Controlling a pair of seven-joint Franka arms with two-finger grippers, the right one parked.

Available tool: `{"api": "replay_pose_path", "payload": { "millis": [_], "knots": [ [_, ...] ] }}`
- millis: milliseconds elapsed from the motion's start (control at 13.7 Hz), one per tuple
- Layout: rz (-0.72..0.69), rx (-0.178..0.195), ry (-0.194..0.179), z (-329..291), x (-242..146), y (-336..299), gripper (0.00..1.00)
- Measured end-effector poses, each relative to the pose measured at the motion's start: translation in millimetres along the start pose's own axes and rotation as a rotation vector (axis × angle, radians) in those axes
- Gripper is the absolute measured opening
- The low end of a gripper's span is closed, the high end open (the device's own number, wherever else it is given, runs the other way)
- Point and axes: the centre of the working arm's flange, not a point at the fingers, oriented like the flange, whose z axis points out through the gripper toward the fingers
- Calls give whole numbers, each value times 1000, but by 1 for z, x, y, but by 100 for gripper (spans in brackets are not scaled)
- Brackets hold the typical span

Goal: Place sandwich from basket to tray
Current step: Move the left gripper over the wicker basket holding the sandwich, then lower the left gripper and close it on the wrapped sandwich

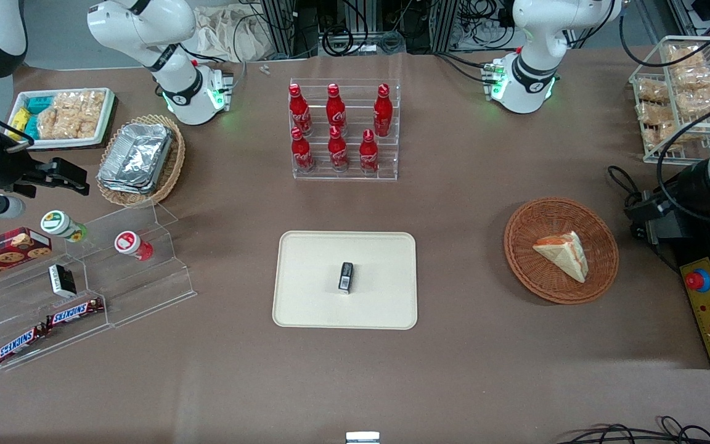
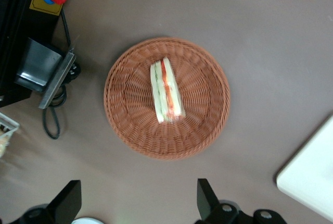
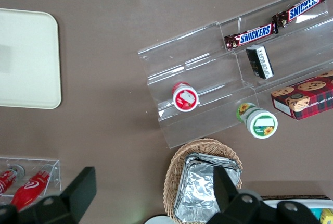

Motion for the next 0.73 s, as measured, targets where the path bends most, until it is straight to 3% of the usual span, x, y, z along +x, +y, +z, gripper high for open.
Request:
{"api": "replay_pose_path", "payload": {
  "millis": [366, 585, 732],
  "knots": [
    [-254, 5, -8, 105, 7, 9, 100],
    [-346, 41, -51, 166, 13, 13, 100],
    [-381, 49, -60, 196, 20, 17, 100]
  ]
}}
